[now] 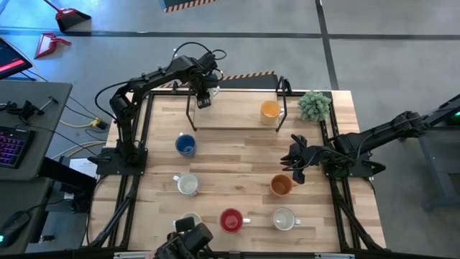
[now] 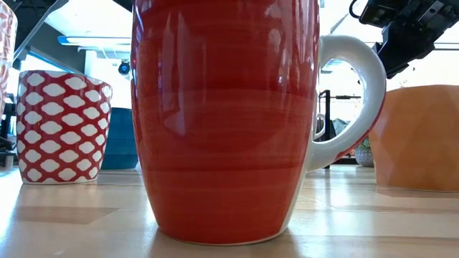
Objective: Place coffee mugs
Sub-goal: Put the white blue mug on the shelf, then put the red mug on the shelf
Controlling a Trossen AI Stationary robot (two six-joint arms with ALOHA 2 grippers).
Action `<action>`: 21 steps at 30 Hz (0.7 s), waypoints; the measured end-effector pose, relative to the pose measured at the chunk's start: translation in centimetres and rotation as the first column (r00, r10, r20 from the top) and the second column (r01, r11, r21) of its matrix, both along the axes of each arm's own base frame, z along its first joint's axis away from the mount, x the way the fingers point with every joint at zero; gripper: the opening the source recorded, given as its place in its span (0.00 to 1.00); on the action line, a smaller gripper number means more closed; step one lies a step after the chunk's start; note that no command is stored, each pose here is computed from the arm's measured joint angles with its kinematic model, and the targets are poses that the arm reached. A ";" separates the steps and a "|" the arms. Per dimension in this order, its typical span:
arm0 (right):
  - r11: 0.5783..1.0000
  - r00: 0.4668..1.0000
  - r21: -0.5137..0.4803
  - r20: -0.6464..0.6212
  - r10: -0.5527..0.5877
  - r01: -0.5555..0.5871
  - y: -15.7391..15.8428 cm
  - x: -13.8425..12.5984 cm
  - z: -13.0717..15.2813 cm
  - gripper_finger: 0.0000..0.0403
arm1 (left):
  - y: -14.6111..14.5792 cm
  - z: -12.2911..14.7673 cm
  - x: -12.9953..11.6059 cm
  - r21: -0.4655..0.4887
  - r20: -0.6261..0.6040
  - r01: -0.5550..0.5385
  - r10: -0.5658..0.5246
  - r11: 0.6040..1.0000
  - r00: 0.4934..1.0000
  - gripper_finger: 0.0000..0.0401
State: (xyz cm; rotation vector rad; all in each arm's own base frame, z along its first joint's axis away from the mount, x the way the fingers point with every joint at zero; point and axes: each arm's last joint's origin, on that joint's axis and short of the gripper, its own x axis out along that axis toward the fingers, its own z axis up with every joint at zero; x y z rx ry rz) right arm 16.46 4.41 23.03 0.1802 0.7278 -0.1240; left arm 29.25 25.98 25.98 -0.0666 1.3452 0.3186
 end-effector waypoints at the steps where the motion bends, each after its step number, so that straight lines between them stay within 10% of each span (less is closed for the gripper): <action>1: 1.000 1.000 0.000 0.000 0.000 0.000 0.0 0.0 0.0 0.11 | 0.0 0.1 0.0 -0.001 -0.001 0.000 0.000 1.000 1.000 0.37; 14: 1.000 1.000 0.012 -0.024 0.003 -0.002 0.0 -0.2 -0.2 0.11 | -1.0 5.5 0.4 0.024 0.031 0.005 -0.006 1.000 1.000 0.45; 21: 1.000 1.000 0.007 -0.024 0.007 -0.007 0.0 -0.1 -0.2 0.11 | -5.3 8.3 1.7 -0.137 0.078 0.083 -0.073 0.987 0.994 0.45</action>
